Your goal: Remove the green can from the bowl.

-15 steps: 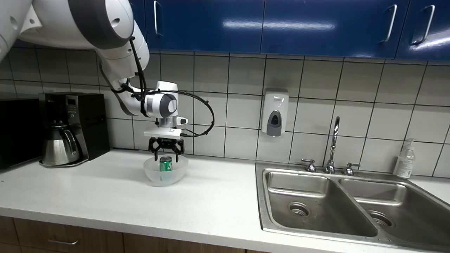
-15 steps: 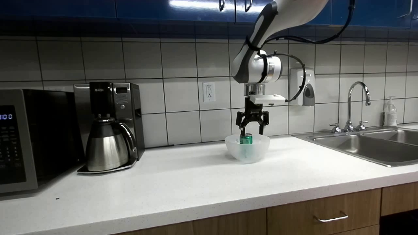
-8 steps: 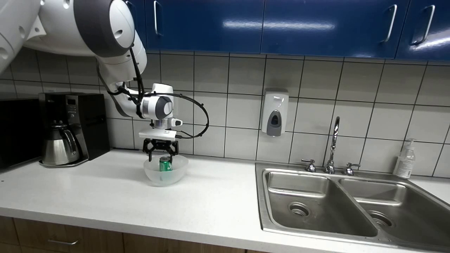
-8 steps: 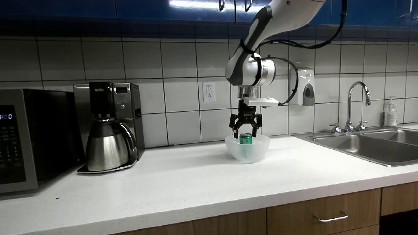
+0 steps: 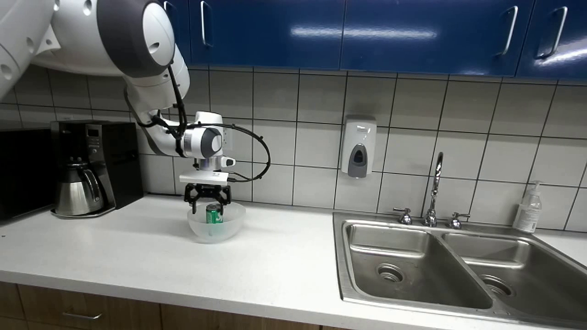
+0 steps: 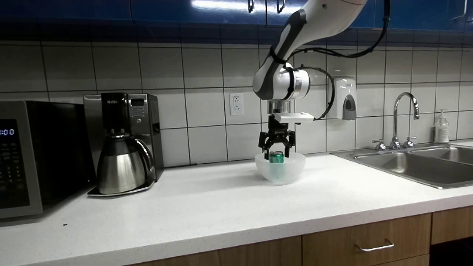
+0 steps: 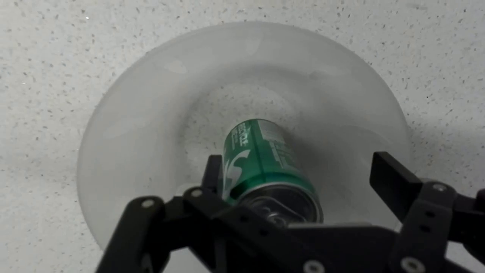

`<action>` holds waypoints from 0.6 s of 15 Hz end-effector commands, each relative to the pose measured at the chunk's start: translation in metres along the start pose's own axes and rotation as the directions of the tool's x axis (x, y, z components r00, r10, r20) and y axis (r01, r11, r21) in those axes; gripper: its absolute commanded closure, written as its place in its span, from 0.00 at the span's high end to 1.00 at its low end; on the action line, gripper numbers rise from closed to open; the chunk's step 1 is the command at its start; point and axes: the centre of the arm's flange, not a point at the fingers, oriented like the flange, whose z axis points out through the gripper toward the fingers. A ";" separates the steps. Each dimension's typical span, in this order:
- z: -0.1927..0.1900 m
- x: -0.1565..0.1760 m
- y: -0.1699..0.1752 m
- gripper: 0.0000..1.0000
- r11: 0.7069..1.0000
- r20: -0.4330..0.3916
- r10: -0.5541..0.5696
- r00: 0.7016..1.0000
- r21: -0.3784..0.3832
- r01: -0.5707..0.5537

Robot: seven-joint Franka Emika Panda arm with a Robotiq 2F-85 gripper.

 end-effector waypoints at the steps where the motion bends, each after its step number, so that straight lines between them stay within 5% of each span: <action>1: 0.001 0.006 0.005 1.00 0.999 0.001 -0.029 1.000 -0.033 0.029; 9: 0.006 0.012 0.019 1.00 0.998 -0.020 -0.025 0.999 -0.062 0.024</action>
